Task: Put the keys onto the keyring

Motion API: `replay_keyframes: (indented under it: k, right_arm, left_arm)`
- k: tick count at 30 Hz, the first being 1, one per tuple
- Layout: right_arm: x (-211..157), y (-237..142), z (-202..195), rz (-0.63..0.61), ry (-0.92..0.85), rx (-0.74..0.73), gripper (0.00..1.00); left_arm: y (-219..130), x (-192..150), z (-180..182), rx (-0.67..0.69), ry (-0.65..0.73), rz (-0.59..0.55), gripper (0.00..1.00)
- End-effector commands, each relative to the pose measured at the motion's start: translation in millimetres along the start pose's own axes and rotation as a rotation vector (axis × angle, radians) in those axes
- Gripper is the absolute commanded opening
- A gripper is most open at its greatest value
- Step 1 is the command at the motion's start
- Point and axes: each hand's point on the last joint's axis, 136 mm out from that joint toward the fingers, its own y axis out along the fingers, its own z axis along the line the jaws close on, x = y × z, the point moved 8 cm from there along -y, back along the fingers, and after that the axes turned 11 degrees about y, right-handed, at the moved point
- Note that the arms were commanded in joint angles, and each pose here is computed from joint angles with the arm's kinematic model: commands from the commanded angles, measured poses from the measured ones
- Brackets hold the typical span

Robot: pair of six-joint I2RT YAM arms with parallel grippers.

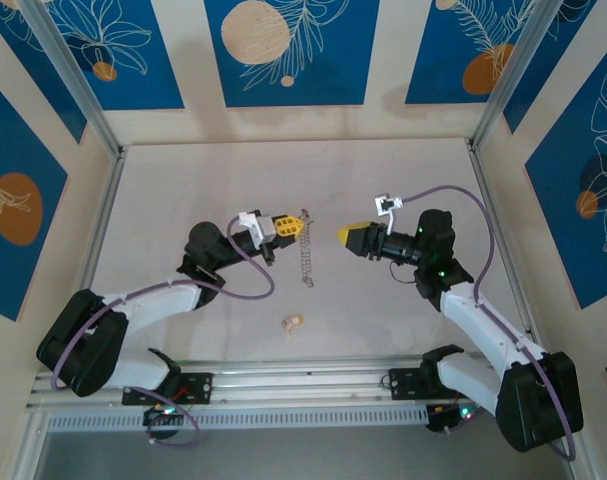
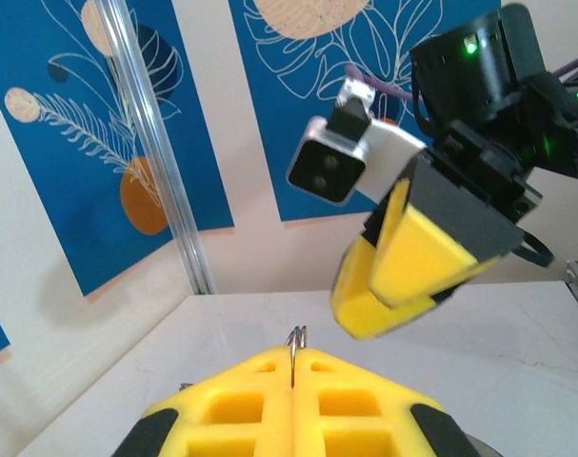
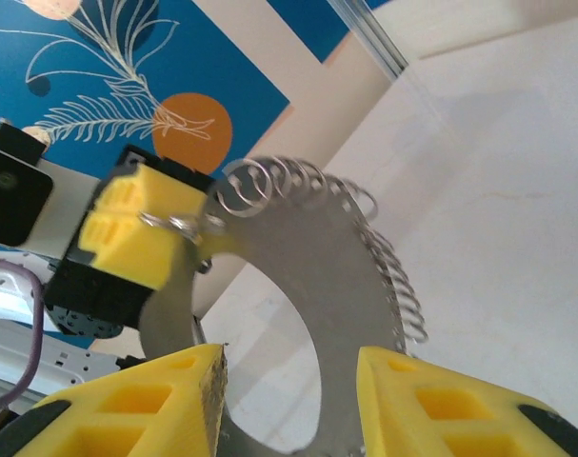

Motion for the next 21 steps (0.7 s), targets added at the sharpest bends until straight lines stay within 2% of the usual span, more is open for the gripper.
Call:
replay_keyframes:
  k: [1,5,12,21]
  right_arm:
    - [17,4,16,-0.015,-0.09,0.075,0.41]
    - [27,10,25,-0.002,-0.104,0.148,0.4]
    - [26,17,36,0.043,-0.112,0.232,0.35]
    - [23,29,44,0.075,-0.13,0.271,0.34]
  left_arm:
    - [9,17,5,-0.035,-0.03,-0.011,0.0]
    - [15,19,9,-0.076,-0.167,0.055,0.0]
    - [25,23,18,-0.135,-0.37,0.029,0.0]
    - [32,23,19,-0.196,-0.466,0.008,0.0]
